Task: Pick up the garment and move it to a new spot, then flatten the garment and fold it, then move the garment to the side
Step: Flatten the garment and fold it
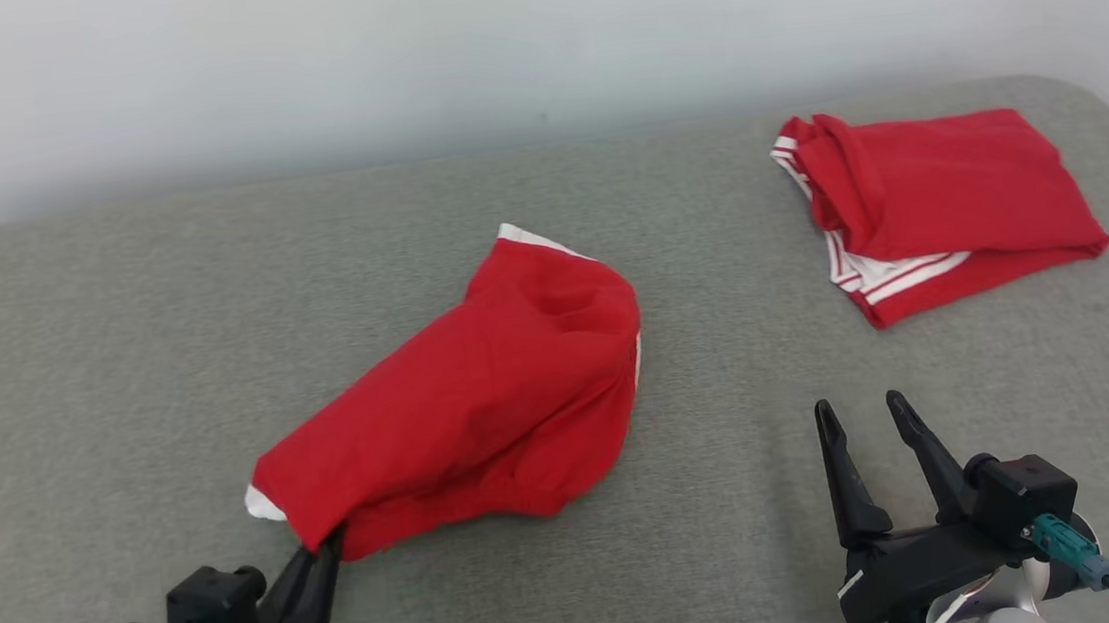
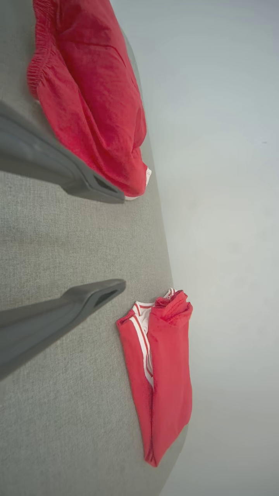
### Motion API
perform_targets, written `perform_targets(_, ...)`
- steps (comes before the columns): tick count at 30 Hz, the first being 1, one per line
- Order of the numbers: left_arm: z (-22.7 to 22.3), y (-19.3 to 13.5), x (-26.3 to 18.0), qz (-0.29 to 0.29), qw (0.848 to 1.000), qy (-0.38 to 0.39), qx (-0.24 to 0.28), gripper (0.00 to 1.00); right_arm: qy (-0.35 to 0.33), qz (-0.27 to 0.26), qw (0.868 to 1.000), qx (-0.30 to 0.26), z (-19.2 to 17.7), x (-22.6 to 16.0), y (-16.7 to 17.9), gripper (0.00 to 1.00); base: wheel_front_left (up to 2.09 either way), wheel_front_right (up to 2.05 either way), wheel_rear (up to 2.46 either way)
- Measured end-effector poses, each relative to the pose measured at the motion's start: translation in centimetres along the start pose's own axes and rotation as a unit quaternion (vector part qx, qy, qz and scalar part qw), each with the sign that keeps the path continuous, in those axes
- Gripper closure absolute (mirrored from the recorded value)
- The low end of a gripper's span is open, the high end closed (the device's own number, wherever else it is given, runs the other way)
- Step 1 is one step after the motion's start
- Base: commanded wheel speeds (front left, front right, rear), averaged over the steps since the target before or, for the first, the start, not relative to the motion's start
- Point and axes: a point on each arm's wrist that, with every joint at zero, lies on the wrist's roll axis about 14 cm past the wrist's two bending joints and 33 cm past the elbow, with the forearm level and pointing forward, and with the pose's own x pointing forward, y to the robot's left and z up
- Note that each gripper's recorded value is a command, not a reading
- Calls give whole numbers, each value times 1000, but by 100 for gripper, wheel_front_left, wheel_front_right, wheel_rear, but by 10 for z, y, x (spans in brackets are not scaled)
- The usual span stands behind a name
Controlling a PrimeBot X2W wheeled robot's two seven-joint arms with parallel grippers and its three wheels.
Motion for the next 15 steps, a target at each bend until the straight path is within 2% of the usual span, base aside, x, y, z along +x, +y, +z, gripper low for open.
perform_targets(9,25,50,-43,85,996,-9,19,100,-2,47,999,6,0,14,31,0,0,0,0)
perform_targets(15,16,66,-53,108,994,6,19,100,-2,46,999,7,2,11,30,0,0,0,0)
